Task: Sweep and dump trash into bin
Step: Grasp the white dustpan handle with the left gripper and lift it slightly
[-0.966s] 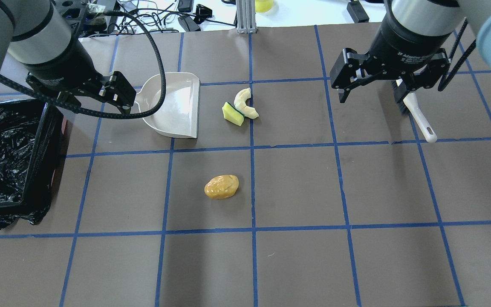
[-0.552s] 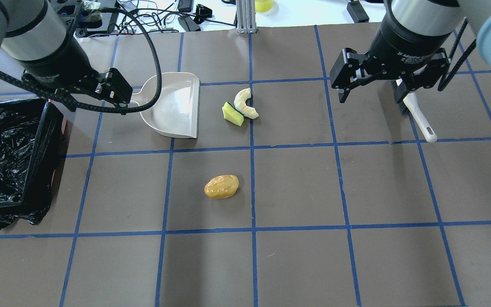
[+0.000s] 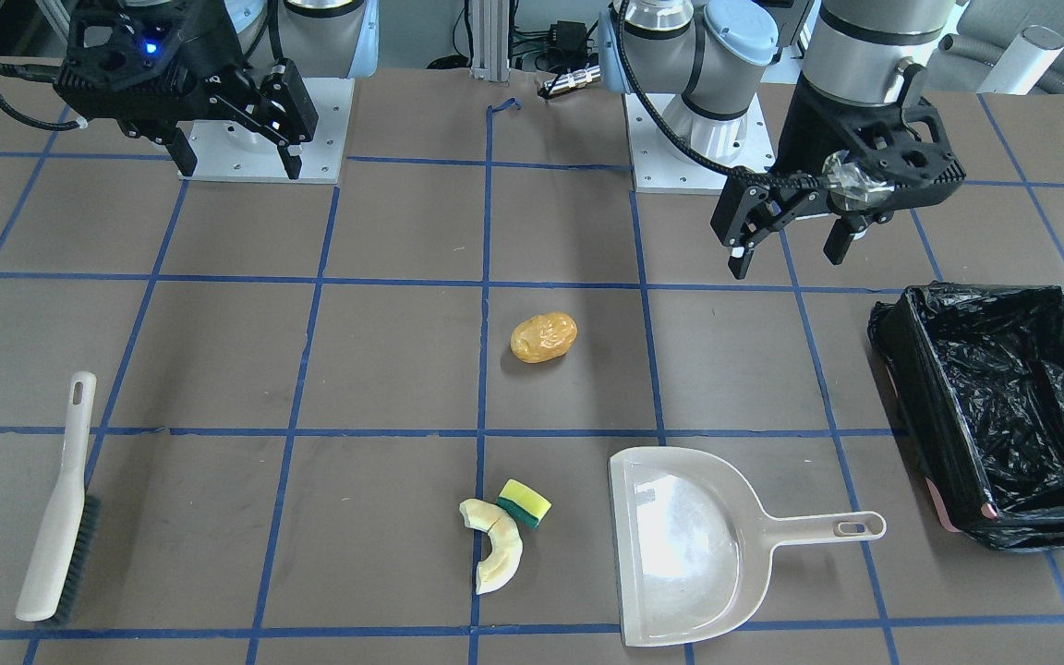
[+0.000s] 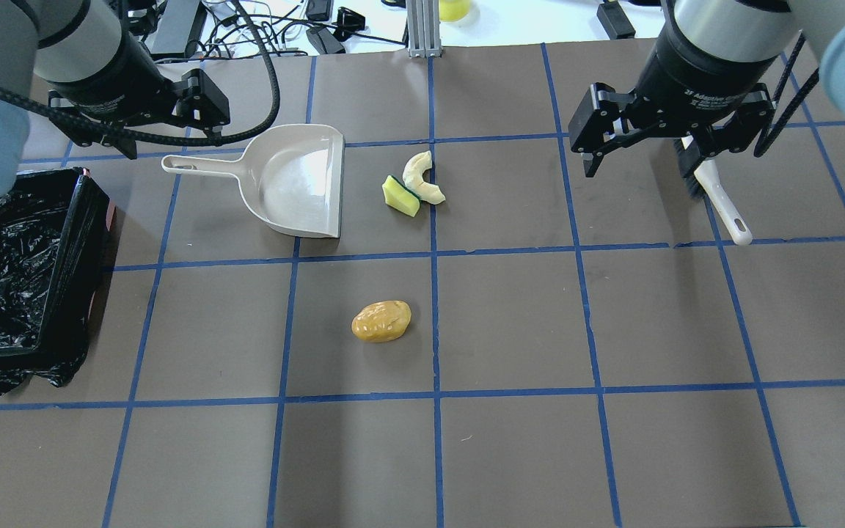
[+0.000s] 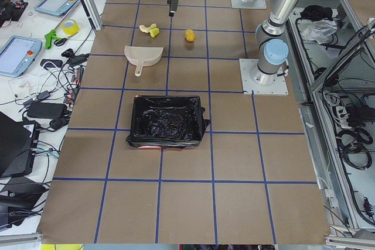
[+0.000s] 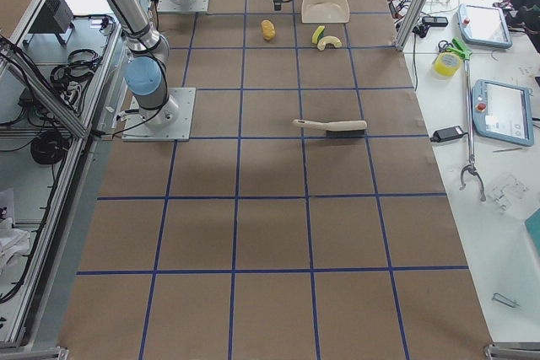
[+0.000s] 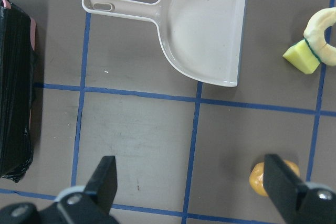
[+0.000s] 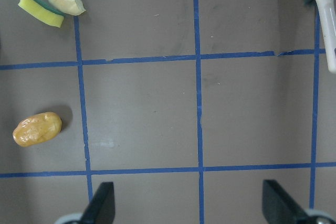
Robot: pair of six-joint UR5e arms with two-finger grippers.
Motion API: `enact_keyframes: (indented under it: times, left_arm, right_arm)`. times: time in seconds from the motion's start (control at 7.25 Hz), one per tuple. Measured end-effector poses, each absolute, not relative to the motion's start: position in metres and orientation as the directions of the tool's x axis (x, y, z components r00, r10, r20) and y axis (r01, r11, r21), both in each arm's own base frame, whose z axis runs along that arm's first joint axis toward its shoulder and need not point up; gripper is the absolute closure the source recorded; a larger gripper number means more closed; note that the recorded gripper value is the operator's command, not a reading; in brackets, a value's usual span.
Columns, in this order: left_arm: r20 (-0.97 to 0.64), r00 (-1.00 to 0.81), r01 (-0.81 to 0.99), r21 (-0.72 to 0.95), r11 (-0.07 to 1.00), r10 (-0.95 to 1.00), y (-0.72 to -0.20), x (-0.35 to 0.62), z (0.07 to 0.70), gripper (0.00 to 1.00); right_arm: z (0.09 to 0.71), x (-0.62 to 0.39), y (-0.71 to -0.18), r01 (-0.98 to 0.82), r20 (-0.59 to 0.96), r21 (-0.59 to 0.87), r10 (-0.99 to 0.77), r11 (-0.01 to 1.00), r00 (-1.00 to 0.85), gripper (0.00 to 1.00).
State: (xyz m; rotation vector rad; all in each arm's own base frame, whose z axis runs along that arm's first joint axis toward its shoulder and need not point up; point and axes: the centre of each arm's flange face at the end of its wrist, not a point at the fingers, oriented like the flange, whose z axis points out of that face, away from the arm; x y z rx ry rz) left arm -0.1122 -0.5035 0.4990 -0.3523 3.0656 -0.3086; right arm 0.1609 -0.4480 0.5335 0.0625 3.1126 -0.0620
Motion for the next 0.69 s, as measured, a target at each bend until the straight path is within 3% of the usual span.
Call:
enact_keyframes:
  times: [0.69]
  left_arm:
    - [0.091, -0.807, -0.589, -0.214, 0.780, -0.584, -0.565, -0.067, 0.440, 0.00]
  right_arm:
    - [0.532, 0.160, -0.446, 0.041, -0.024, -0.036, 0.040, 0.998, -0.999, 0.00]
